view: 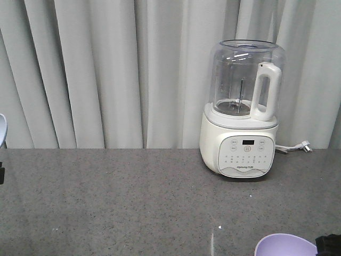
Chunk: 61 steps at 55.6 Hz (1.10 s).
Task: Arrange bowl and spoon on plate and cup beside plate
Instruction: 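Grasp the lavender bowl rim with the right gripper and lift it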
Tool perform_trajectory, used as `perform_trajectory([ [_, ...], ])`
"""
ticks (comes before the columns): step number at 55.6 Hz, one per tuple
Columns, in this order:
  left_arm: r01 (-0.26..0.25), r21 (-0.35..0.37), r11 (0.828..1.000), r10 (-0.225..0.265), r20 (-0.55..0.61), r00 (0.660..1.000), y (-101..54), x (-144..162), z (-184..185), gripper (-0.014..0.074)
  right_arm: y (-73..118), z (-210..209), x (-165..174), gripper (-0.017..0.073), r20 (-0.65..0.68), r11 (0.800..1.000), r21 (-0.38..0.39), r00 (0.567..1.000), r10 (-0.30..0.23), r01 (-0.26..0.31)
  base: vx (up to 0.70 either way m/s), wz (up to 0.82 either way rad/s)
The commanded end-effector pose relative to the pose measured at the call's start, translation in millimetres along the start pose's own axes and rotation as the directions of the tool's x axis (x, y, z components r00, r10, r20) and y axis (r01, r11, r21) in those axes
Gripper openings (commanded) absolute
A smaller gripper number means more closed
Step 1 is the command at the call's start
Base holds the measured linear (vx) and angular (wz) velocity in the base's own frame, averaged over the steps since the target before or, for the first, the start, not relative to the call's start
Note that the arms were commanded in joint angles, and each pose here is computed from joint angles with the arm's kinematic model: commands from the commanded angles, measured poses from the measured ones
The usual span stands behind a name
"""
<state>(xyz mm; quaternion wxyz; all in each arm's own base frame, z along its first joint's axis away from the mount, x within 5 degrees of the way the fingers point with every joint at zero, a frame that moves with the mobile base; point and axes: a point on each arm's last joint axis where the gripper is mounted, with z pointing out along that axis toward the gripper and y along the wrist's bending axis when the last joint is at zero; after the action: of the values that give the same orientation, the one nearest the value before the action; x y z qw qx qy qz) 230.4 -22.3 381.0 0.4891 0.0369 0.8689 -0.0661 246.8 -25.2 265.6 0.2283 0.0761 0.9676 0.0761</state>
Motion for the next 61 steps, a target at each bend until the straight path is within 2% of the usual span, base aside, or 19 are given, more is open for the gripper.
perform_trajectory([
  [1,0.009,0.005,1.000,-0.009,0.118,0.993,-1.8,-15.5,-12.4,0.0000,3.3,-7.2,-13.8,0.0508,0.117,0.999,-0.034,0.993,0.011,-0.007,0.00,0.00],
  [13,0.009,0.005,1.000,-0.009,0.118,0.993,-1.8,-15.5,-12.4,0.0000,1.4,20.2,-19.1,0.0496,0.065,0.997,-0.070,0.997,0.041,-0.036,0.00,0.00],
  [19,0.009,0.005,1.000,-0.009,0.118,0.993,-1.8,-15.5,-12.4,0.0000,-2.4,35.6,-19.3,0.0442,0.021,0.998,-0.058,0.999,0.035,-0.034,0.00,0.00],
  [26,0.009,0.005,1.000,-0.009,0.118,0.993,-1.8,-15.5,-12.4,0.0000,-3.9,43.0,-19.1,0.0272,0.000,0.998,-0.056,1.000,0.025,-0.025,0.00,0.00],
  [34,0.009,0.004,1.000,-0.010,0.115,0.993,-1.6,-15.3,-11.0,0.0000,-4.0,42.8,-19.5,-0.0017,0.006,0.999,-0.055,1.000,0.003,-0.003,0.00,0.00],
  [42,0.005,0.001,1.000,-0.005,0.113,0.994,-1.3,-15.3,-10.0,0.0000,-3.3,40.1,-18.6,-0.0013,0.004,0.998,-0.056,1.000,-0.011,0.011,0.00,0.00],
  [47,-0.017,-0.001,1.000,0.017,0.138,0.990,-1.5,-17.3,-12.2,0.0000,-1.2,29.9,-18.6,-0.0011,0.034,0.997,-0.056,0.998,-0.053,0.055,0.00,0.00],
  [52,-0.025,-0.005,1.000,0.026,0.170,0.985,-1.8,-19.7,-16.9,0.0000,3.3,8.2,-19.3,-0.0011,0.119,0.993,-0.052,0.988,-0.100,0.107,0.00,0.00],
  [57,-0.032,-0.009,0.999,0.033,0.187,0.982,-1.9,-18.4,-20.9,0.0000,9.3,-19.6,-19.7,-0.0010,0.239,0.992,-0.052,0.966,-0.103,0.118,0.00,0.00],
  [61,-0.055,-0.016,0.998,0.057,0.193,0.980,-1.7,-12.3,-22.9,0.0000,15.5,-44.8,-16.7,-0.0010,0.335,0.990,-0.060,0.936,-0.104,0.131,0.00,0.00],
])
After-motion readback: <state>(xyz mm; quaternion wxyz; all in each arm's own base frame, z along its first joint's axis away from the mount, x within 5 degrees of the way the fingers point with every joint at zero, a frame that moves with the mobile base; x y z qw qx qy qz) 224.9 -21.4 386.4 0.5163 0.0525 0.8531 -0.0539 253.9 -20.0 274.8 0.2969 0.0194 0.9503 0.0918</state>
